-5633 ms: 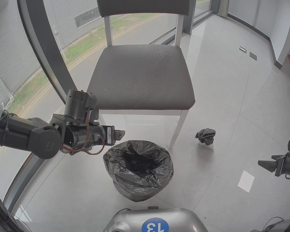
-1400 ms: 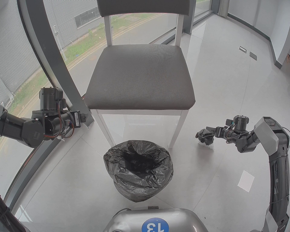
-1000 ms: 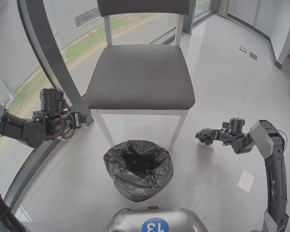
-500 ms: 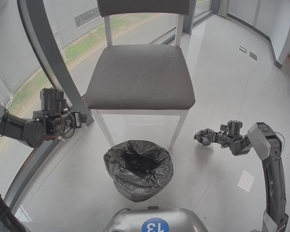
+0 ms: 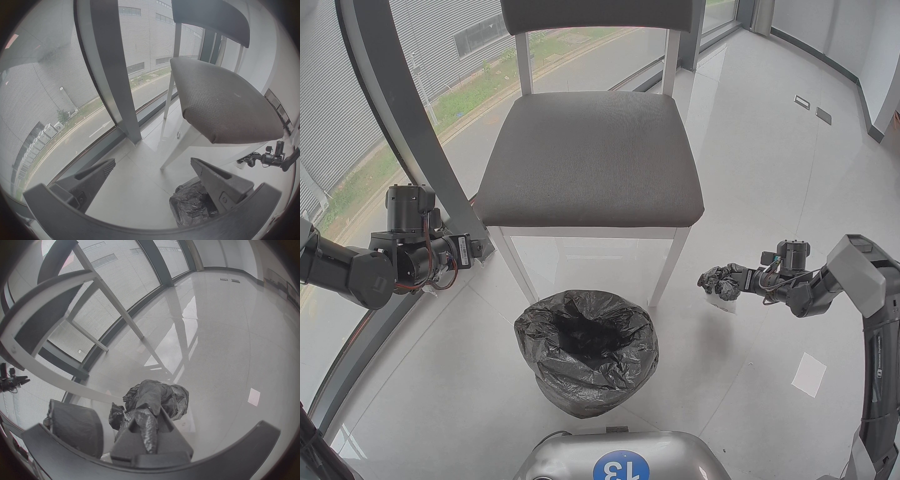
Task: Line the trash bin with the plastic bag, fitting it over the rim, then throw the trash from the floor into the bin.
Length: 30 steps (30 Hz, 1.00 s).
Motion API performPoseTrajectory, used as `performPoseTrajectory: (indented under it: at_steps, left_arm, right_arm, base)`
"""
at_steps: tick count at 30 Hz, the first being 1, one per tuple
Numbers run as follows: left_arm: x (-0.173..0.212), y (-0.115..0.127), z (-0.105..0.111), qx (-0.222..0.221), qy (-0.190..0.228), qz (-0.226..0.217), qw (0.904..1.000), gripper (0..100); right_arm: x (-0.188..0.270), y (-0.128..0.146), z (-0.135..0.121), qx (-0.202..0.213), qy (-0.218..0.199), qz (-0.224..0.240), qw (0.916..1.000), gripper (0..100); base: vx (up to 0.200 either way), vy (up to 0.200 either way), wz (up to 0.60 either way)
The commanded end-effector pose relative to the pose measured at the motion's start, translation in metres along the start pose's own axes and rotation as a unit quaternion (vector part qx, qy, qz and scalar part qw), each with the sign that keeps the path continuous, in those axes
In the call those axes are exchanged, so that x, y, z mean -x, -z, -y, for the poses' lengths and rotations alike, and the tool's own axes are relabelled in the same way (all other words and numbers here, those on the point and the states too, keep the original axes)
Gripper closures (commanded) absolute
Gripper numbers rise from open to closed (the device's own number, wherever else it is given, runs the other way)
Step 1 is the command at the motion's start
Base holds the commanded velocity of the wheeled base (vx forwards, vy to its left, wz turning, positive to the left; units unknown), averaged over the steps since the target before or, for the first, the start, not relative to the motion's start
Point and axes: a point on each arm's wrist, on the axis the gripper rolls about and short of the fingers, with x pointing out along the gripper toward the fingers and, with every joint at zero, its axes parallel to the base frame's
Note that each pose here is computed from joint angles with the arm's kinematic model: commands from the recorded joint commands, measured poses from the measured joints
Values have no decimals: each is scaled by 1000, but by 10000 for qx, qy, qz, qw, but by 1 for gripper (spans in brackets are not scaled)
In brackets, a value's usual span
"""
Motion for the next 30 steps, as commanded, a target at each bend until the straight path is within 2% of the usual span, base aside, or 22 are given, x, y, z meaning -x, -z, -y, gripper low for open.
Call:
performPoseTrajectory:
  at_steps: [1,2,10,13,16,19,24,30]
  left_arm:
    - [3,8,11,-63,142,-114,9998,0]
    - [3,8,11,-63,142,-114,9998,0]
    - [4,12,16,-119,218,-170,9995,0]
    - [4,13,17,-131,229,-193,9995,0]
    - [-2,18,17,-151,207,-288,9993,0]
    - [-1,19,15,-181,169,-308,9992,0]
    - [0,14,-4,-71,-61,-225,9997,0]
    - [3,7,-21,52,-284,-121,9995,0]
  right_arm:
    - [78,-37,-52,72,-139,189,9997,100]
    - [78,-37,-52,72,-139,189,9997,100]
    - [165,-42,-91,73,-152,123,9998,100]
    - [181,-46,-101,105,-195,150,9996,100]
    - [202,-49,-133,256,-495,109,9984,100]
    - [203,-49,-148,342,-713,104,9968,100]
    - [194,-52,-179,543,-1176,94,9915,100]
    - [179,-57,-204,530,-1547,102,9865,100]
  base:
    - [0,0,0]
    - [0,0,0]
    - [0,0,0]
    - [0,0,0]
    - [0,0,0]
    - [0,0,0]
    - [0,0,0]
    - [0,0,0]
